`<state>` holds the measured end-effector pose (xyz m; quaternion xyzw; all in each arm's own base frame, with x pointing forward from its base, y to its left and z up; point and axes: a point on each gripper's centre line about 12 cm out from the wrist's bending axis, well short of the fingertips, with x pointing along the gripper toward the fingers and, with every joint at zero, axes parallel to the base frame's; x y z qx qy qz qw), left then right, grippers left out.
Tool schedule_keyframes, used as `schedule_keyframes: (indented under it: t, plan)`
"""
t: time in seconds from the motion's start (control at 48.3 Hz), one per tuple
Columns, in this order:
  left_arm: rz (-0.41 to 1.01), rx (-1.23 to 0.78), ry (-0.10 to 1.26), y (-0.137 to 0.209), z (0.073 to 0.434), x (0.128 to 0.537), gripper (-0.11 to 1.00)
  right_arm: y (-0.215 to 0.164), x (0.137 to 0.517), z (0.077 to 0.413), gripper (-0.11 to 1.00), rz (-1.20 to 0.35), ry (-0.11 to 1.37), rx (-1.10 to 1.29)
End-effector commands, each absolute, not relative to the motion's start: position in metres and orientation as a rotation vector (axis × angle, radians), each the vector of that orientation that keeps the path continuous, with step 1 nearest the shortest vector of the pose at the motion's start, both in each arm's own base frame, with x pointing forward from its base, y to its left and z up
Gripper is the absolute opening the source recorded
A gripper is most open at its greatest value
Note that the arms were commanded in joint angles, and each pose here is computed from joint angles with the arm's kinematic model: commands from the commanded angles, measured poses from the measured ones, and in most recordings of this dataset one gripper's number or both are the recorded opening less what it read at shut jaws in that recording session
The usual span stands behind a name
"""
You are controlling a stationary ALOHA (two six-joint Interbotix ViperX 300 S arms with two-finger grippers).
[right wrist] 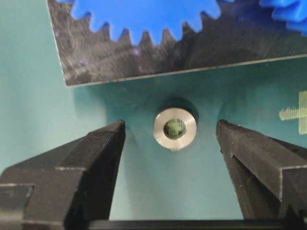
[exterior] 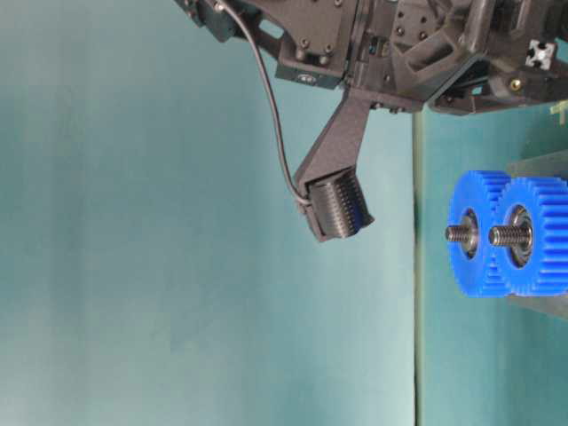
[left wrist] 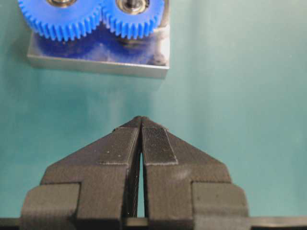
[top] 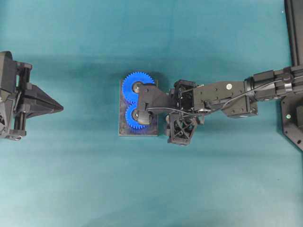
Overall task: Insert the washer onto the shaft.
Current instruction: 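Move the right gripper to the lower silver washer and grasp it, then lift the washer and carry it over the lower blue gear's shaft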
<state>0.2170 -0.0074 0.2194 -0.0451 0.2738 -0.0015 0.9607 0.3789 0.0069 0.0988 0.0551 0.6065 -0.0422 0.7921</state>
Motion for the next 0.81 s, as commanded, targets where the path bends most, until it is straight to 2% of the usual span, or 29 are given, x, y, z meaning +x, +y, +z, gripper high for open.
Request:
schedule_keyframes:
  t: [0.0, 0.165, 0.393, 0.621, 0.703, 0.786]
  plan:
    - [-0.003, -0.091, 0.535, -0.0071, 0.2249, 0.2194, 0.00, 0.0082, 0.3813, 0.1049, 0.80, -0.095, 1.281, 0.129]
    - [-0.002, -0.092, 0.535, -0.0071, 0.2251, 0.2198, 0.00, 0.0082, 0.3811, 0.1019, 0.76, -0.096, 1.289, 0.129]
    - [-0.002, -0.092, 0.533, -0.0071, 0.2257, 0.2201, 0.00, 0.0087, 0.3828, 0.1007, 0.61, -0.092, 1.278, 0.126]
    - [-0.003, -0.092, 0.532, -0.0071, 0.2259, 0.2202, 0.00, 0.0088, 0.3818, 0.0995, 0.54, -0.096, 1.292, 0.129]
    - [-0.003, -0.091, 0.532, -0.0071, 0.2263, 0.2203, 0.00, 0.0087, 0.3797, 0.0989, 0.46, -0.097, 1.310, 0.128]
    - [-0.003, -0.091, 0.530, -0.0071, 0.2265, 0.2204, 0.00, 0.0074, 0.3781, 0.0980, 0.32, -0.101, 1.326, 0.128]
